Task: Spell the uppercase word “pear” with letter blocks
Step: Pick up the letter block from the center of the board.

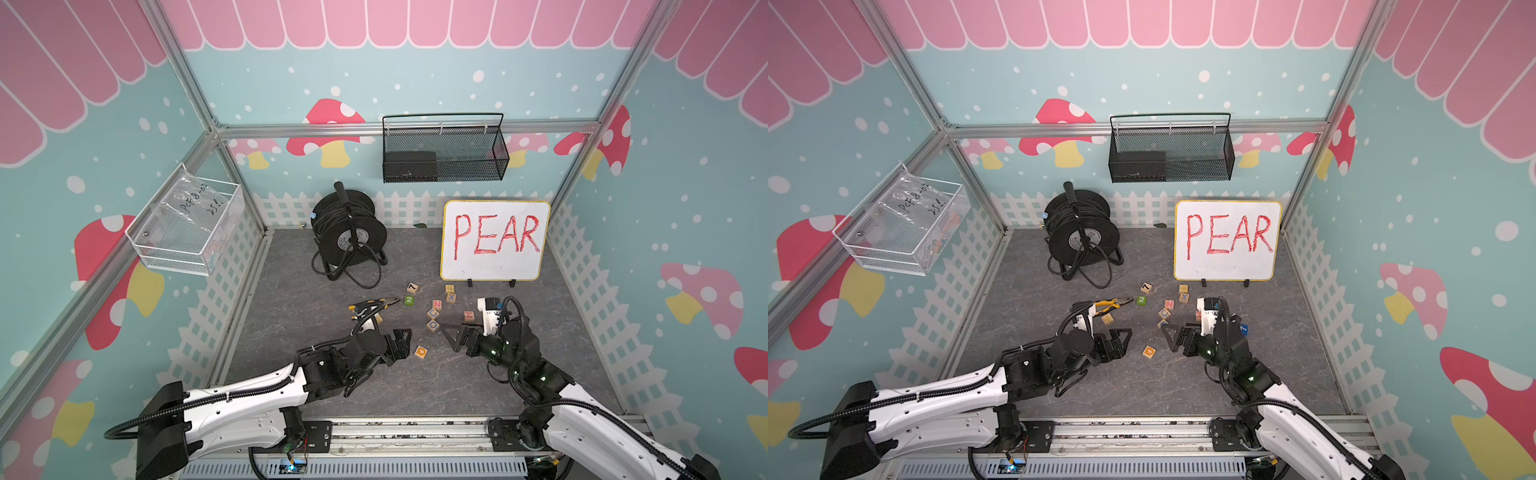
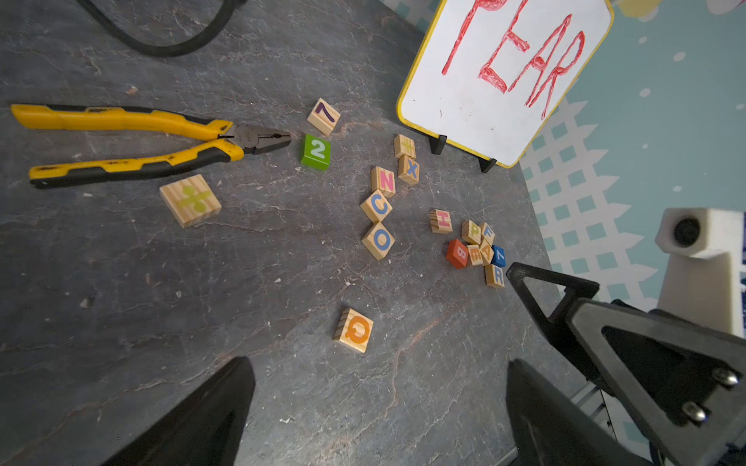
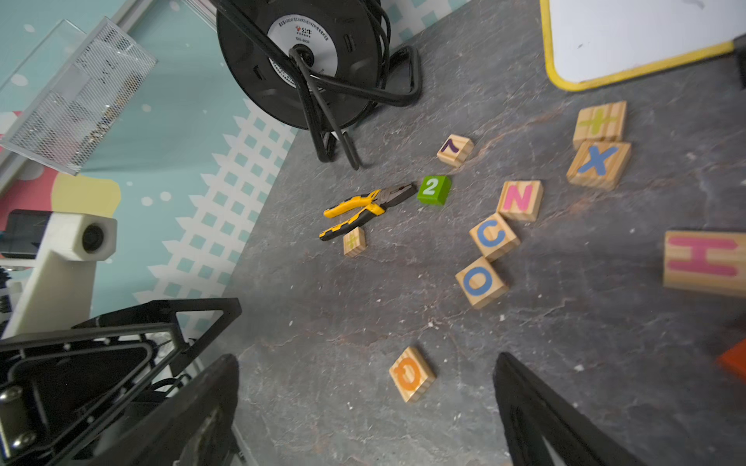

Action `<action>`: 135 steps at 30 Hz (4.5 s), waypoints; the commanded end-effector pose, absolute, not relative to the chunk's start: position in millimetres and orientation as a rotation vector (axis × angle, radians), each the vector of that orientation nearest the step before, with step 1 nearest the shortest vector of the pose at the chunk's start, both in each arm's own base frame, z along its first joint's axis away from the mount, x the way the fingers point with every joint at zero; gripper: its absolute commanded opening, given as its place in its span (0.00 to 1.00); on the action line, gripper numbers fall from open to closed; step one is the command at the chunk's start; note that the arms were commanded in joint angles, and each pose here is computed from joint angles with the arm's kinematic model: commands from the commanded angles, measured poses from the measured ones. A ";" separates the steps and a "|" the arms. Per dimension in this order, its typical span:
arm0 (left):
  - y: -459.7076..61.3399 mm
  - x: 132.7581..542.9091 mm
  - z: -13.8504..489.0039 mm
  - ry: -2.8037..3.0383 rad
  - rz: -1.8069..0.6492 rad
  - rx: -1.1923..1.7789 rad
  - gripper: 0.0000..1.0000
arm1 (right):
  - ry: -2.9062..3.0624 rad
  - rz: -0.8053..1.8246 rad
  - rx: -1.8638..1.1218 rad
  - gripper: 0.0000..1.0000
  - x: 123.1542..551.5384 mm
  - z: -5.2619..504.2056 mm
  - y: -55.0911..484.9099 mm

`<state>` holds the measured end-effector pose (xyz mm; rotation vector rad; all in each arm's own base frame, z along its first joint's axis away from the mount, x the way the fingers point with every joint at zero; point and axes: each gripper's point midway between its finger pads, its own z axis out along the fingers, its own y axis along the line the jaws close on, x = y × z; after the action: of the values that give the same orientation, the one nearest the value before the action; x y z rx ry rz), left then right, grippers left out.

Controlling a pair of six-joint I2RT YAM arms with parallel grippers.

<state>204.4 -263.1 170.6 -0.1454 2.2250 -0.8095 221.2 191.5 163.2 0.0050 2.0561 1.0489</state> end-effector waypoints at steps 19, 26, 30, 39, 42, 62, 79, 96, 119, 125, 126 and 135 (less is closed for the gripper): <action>-251.3 218.1 214.8 2.062 -0.660 -0.003 1.00 | 1.988 0.904 0.170 0.96 236.1 164.3 175.9; -273.7 222.2 204.9 2.148 -0.564 0.125 1.00 | 2.117 0.202 0.225 0.99 265.7 153.4 109.3; -297.4 222.9 195.5 2.172 -0.584 0.212 0.99 | 2.221 -0.037 0.261 1.00 268.5 130.8 87.1; -341.1 233.4 166.1 2.254 -0.471 0.406 1.00 | 2.190 -0.071 0.410 0.99 275.9 139.6 42.3; -357.1 240.0 163.1 2.255 -0.453 0.446 1.00 | 2.162 -0.080 0.455 0.99 276.2 145.8 17.0; -497.4 281.7 115.8 2.362 -0.391 0.739 0.99 | 1.944 -0.222 0.658 0.99 267.9 198.7 -55.3; -546.6 319.5 68.5 2.370 -0.335 0.752 0.92 | 1.682 -0.235 0.828 0.99 220.5 244.7 -87.1; -549.4 343.0 39.7 2.386 -0.304 0.690 0.80 | 1.695 -0.215 0.818 0.99 220.7 236.8 -84.2; -550.3 355.9 17.7 2.349 -0.228 0.663 0.66 | 1.700 -0.206 0.815 1.00 222.9 232.2 -82.7; -549.1 354.1 20.4 2.326 -0.187 0.691 0.62 | 1.696 -0.205 0.815 0.99 223.6 232.3 -82.8; -550.4 354.1 23.2 2.320 -0.192 0.693 0.62 | 1.698 -0.205 0.814 1.00 223.8 231.6 -82.6; -559.7 355.6 56.9 2.271 -0.276 0.689 0.67 | 1.701 -0.206 0.811 1.00 224.7 230.5 -82.3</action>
<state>353.5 -554.3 29.9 0.6901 2.3181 -0.2402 223.5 -81.2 234.6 0.7974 1.7060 -0.2077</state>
